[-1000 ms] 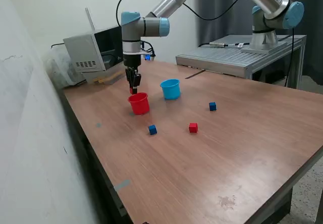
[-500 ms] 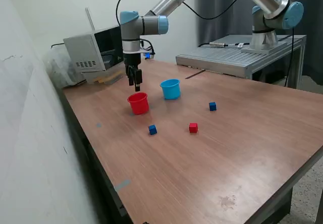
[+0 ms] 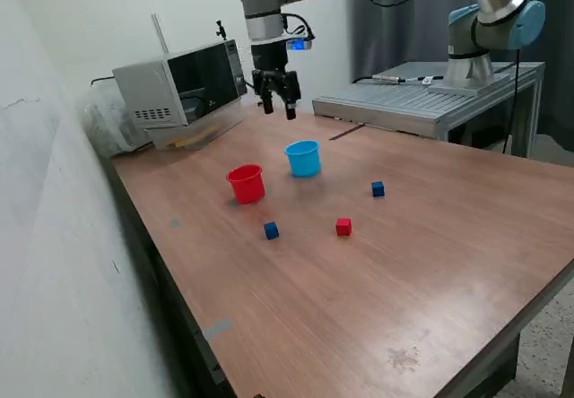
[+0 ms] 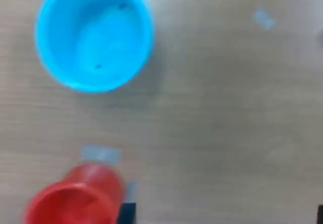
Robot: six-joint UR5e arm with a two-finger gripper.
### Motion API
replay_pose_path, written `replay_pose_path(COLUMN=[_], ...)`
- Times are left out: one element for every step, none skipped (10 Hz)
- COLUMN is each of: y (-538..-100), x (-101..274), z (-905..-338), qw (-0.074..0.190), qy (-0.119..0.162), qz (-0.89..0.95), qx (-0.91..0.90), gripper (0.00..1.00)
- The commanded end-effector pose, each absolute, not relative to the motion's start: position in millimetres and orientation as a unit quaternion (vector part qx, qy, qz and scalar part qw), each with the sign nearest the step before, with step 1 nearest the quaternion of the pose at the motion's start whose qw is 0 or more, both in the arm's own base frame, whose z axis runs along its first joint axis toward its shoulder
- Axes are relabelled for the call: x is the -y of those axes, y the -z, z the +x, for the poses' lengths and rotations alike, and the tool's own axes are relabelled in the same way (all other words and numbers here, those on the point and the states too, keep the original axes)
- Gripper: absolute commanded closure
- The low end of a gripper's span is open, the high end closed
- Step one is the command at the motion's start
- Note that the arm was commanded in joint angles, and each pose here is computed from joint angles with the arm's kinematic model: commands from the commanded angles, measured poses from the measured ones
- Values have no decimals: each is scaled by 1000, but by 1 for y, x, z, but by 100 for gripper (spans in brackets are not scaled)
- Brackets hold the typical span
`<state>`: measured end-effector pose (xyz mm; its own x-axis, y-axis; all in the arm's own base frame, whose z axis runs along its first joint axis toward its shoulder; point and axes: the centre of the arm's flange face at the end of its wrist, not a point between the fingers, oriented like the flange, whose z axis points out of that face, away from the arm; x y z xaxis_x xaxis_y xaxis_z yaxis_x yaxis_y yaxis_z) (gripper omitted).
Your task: Place red objects in the red bin, and blue objects in the blue bin.
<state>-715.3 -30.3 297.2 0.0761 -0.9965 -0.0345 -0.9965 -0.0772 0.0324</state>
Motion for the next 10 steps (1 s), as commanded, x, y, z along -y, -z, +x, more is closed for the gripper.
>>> replay_pose_path(y=[-299, -300, -301, -290, -265, -247, -230, -217, -200, -183], x=[106, 124, 135, 142, 164, 189, 199, 205, 209, 209], z=[-693, -692, -696, -711, -718, -720, -728, -733, -733, -737], qw=[-9, -2, 11, 15, 10, 13, 14, 16, 11, 10], qy=[10, 13, 29, 35, 28, 33, 29, 21, 12, 10], qz=[783, 792, 808, 829, 849, 868, 880, 889, 895, 896], qx=[621, 611, 589, 558, 528, 495, 474, 457, 446, 444], gripper=[0, 0, 0, 0, 0, 0, 0, 0, 0, 0])
